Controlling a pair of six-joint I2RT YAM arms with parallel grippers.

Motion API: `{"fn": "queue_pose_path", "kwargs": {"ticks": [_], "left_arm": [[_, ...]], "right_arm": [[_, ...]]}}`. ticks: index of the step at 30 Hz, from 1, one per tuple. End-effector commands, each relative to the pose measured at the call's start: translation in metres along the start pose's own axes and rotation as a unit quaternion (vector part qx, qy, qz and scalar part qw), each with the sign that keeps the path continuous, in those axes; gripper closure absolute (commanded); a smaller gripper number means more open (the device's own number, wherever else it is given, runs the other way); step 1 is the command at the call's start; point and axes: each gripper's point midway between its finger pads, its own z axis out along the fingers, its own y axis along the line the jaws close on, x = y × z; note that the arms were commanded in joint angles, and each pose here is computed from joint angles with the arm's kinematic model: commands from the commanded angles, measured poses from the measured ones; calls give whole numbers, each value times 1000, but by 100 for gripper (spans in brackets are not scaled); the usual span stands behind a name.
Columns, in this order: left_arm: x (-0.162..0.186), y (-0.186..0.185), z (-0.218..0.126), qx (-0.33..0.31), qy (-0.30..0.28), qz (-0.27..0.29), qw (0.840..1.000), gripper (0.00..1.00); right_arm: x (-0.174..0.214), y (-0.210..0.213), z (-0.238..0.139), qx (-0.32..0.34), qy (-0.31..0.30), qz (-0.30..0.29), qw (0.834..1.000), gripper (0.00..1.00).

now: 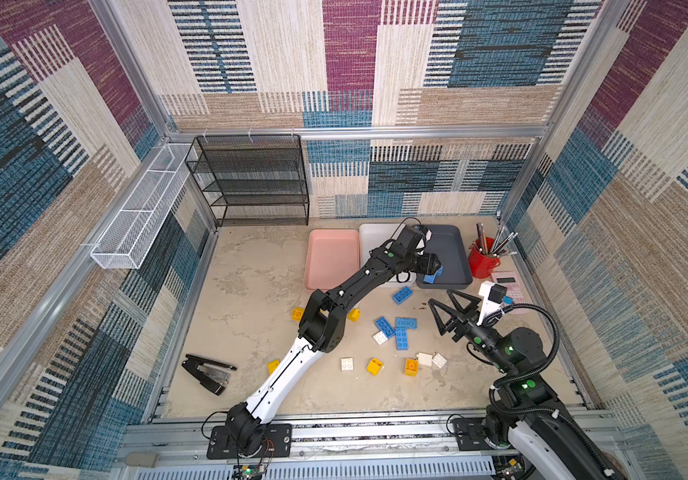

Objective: Sort the legos into containers by color
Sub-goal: 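Carry the blue brick with the left gripper into the grey tray and release, then withdraw the left gripper while the right gripper grasps another blue brick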

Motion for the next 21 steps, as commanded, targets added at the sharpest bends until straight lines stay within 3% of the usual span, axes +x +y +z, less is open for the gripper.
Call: {"fn": "queue_pose_path", "kwargs": {"ticks": [1,11,17,21], "left_arm": [[-17,-11,-13,9,-19,8,1000,32],[-38,-10,-69,-30,-34,-5,999,29],[-44,1,-145,-69,-96,-15,993,29],[-36,0,-210,-99,-126,-12,987,28]], "right_arm": [[-8,3,0,-2,-12,-5,1000,1],[-7,-6,7,24,5,7,1000,1],[15,-30,21,77,70,32,994,1],[47,-52,33,152,139,30,978,0]]}}
